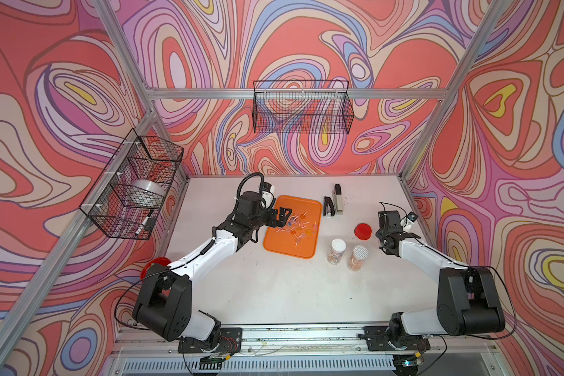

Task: Pour the candies out of the jar
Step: Place the jar at the center of the board.

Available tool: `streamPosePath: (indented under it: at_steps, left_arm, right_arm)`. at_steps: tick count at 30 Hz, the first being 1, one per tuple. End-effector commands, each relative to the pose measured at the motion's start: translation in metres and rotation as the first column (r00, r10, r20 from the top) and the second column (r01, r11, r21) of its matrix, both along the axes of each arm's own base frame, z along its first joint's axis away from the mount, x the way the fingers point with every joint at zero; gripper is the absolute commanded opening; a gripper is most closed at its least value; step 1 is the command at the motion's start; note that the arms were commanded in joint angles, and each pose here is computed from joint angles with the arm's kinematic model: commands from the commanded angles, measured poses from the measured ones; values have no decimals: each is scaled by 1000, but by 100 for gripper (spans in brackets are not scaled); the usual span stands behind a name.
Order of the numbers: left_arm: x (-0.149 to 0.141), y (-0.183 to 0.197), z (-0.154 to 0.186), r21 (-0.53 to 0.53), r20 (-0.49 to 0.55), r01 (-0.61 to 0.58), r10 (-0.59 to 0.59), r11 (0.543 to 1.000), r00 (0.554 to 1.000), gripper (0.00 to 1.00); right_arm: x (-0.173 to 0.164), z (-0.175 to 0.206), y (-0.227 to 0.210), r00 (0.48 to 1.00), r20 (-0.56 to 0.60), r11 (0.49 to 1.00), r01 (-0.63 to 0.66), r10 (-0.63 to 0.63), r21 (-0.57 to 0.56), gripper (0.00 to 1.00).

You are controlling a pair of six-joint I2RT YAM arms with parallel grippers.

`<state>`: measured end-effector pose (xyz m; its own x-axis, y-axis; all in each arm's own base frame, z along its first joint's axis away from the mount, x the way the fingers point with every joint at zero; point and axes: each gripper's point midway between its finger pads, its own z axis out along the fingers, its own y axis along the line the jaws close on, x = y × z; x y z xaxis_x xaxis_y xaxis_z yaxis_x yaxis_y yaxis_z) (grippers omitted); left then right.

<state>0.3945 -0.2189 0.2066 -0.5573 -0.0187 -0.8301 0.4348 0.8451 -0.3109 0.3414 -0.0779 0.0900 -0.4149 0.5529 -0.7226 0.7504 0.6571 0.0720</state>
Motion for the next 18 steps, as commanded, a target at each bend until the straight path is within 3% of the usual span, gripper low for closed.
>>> streamPosePath:
  at_steps: [1,4,10,18]
  left_arm:
    - [3,-1,6,-19,10,-3,3,1000,1000,95]
    - [3,-1,6,-18,11,-4,4,1000,1000,95]
    - [3,-1,6,-17,11,-4,4,1000,1000,96]
    - [10,13,4,12,14,-88,88,996,996,100]
  right_arm:
    - [2,4,-4,1000,4,1000,22,-22,-14,74]
    - [2,4,-4,1000,2,1000,21,-21,-13,81]
    - [0,5,-3,1000,18,1000,17,-17,-10,86]
    - [20,41,18,991,48,991,-125,123,48,98]
